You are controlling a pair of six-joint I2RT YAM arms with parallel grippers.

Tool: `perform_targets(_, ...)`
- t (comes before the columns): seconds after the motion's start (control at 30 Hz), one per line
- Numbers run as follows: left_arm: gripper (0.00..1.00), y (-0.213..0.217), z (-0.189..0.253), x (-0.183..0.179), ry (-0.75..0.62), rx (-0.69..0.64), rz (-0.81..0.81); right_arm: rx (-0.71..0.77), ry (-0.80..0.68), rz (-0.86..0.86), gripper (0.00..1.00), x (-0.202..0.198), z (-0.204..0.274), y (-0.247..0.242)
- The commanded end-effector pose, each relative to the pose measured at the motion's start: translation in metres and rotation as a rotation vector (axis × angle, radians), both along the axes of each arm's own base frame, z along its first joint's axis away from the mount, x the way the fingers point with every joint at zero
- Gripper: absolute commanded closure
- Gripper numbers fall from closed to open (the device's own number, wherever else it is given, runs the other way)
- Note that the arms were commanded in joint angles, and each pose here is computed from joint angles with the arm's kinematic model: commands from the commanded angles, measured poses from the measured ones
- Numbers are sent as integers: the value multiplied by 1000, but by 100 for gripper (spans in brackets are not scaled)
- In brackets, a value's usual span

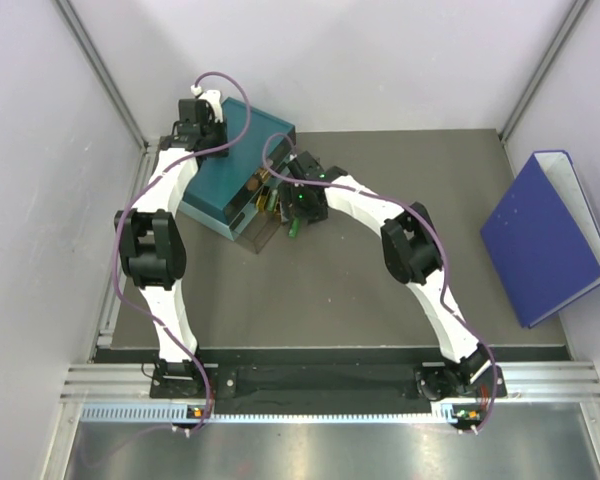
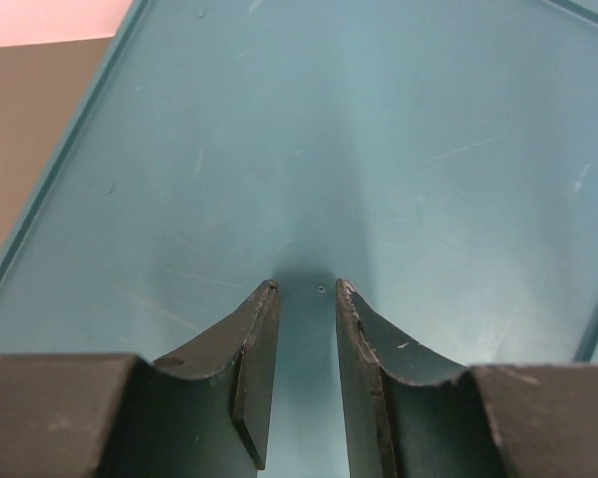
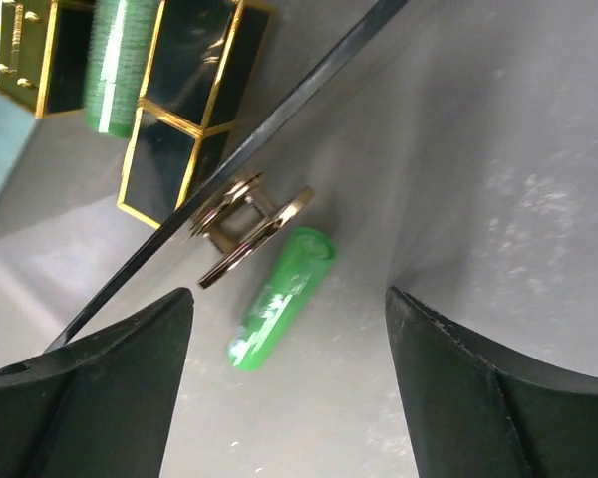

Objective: Organize the makeup

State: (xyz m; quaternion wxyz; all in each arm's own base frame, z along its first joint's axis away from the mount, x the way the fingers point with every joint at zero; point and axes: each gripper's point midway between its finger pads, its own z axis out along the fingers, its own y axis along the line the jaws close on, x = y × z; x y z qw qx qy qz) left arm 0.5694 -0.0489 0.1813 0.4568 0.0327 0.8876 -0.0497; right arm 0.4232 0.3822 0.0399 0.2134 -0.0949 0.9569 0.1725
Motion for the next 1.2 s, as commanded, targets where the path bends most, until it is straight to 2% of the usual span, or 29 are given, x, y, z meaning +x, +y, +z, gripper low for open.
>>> perform_targets(0.0, 66, -27, -143, -100, 571, -75, -63, -210, -34, 27, 23, 0, -26, -28)
perform_targets(0.2, 66, -26, -144, -99, 568, -66, -62, -289, -37, 56, 28, -9, -45, -50)
perform_targets(0.3, 66, -26, -144, -99, 568, -66, -62, -301, -36, 70, 43, -9, -49, -50)
perform_targets(0.33, 66, -26, -145, -98, 568, -64, -62, -297, -40, 78, 53, -7, -49, -48)
perform_targets(0.43, 66, -24, -143, -97, 563, -51, -62, -293, -32, 92, 69, -8, -49, -49)
perform_targets(0.5, 66, -22, -142, -97, 562, -41, -58, -296, -11, 110, 69, -13, -51, -50)
perform_targets(0.6, 66, -22, -141, -96, 560, -40, -57, -318, 11, 104, 64, -20, -53, -61)
perform_targets(0.7, 66, -22, -138, -94, 557, -41, -56, -314, -34, 73, 50, -15, -38, -72)
perform_targets(0.73, 66, -21, -138, -94, 557, -38, -55, -301, -65, 56, 39, -10, -21, -76)
perform_targets(0.83, 66, -21, -138, -93, 557, -36, -56, -282, -119, 74, 28, -7, 5, -83)
perform_targets(1.03, 66, -21, -140, -95, 565, -38, -55, -319, -207, 143, 15, -23, 50, -114)
perform_targets(1.1, 66, -21, -141, -95, 566, -34, -52, -326, -200, 147, 15, -34, 49, -128)
perform_targets(1.17, 66, -20, -141, -95, 567, -32, -52, -302, -234, 128, 15, -38, 68, -137)
